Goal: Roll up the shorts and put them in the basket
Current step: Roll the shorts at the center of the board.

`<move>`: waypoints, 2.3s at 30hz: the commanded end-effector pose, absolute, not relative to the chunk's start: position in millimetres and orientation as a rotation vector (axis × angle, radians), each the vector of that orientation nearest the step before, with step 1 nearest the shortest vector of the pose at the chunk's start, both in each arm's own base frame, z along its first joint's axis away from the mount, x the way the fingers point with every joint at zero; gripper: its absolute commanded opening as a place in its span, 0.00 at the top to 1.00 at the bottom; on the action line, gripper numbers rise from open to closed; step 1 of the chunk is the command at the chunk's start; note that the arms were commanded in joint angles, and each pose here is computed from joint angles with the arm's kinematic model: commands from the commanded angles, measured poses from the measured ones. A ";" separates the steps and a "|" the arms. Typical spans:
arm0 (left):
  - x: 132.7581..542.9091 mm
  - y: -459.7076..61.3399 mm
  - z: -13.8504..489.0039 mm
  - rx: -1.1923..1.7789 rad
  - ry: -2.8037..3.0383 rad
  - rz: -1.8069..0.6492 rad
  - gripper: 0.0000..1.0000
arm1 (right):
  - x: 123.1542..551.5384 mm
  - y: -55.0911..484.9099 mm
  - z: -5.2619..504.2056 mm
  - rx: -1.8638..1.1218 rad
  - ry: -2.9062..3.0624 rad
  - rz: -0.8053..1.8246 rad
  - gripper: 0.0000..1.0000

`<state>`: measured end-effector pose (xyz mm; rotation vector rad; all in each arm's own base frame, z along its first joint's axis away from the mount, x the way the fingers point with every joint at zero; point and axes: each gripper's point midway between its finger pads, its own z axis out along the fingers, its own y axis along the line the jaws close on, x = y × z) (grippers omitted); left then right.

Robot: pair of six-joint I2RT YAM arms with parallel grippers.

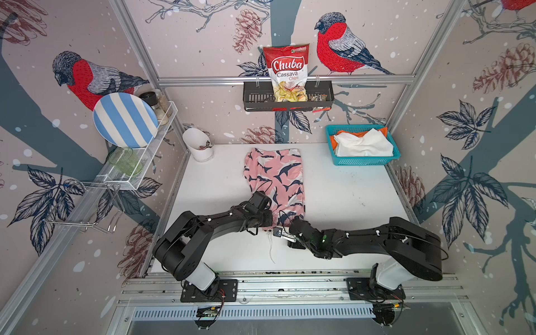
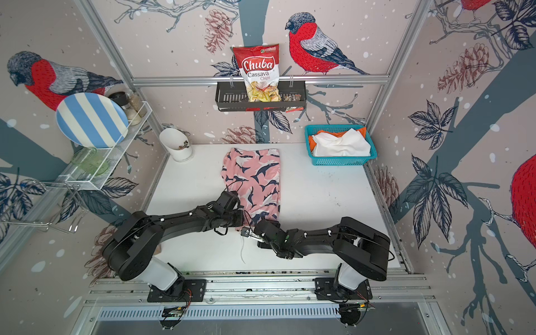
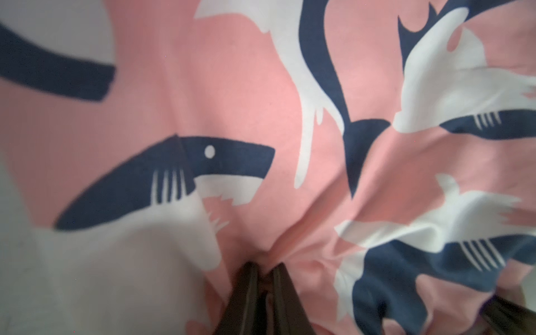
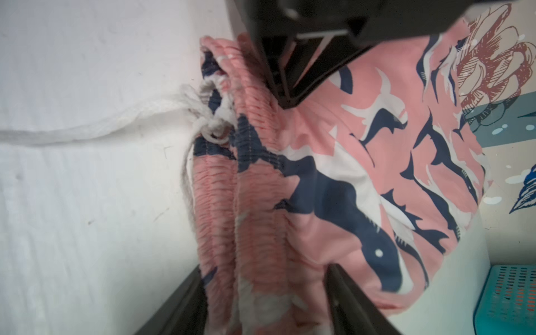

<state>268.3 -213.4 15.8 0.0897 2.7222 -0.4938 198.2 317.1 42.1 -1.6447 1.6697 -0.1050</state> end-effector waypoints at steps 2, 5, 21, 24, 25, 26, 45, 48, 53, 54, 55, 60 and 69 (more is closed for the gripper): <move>237.0 -176.5 -7.5 0.062 2.883 -0.275 0.83 | 200.8 304.6 49.9 -1.618 1.697 -0.095 0.64; 236.8 -176.9 -6.3 0.060 2.880 -0.282 0.84 | 201.7 300.0 51.6 -1.612 1.712 -0.074 0.81; 293.5 -164.6 62.8 -0.057 2.602 -0.279 0.62 | 142.2 352.1 81.3 -1.608 1.943 0.674 1.00; 292.5 -154.9 98.8 -0.088 2.527 -0.303 0.47 | 147.8 361.1 78.8 -1.546 2.037 0.785 1.00; 290.3 -153.1 106.1 -0.090 2.523 -0.309 0.44 | 150.5 363.4 77.6 -1.526 2.069 0.819 1.00; 285.9 -152.5 110.7 -0.084 2.534 -0.314 0.43 | 155.3 365.9 76.3 -1.491 2.113 0.859 1.00; 236.0 -174.0 86.4 -0.150 2.660 -0.569 0.32 | 232.7 368.0 31.6 -0.831 2.642 1.371 1.00; 240.9 -180.6 82.0 -0.162 2.636 -0.615 0.22 | 230.7 366.0 27.6 -0.827 2.659 1.359 1.00; 256.5 -180.9 78.2 -0.232 2.572 -0.619 0.11 | 222.0 363.2 24.5 -0.865 2.668 1.321 1.00; 259.8 -181.9 78.4 -0.242 2.556 -0.633 0.11 | 220.7 362.5 23.8 -0.871 2.672 1.315 1.00; 262.5 -182.2 76.9 -0.256 2.544 -0.649 0.10 | 220.1 361.8 24.6 -0.873 2.670 1.311 1.00; 267.7 -181.4 62.9 -0.303 2.544 -0.679 0.27 | 218.6 359.6 28.1 -0.890 2.661 1.284 1.00; 260.5 -175.6 57.0 -0.306 2.557 -0.672 0.95 | 231.8 354.3 40.0 -1.063 2.529 0.828 0.76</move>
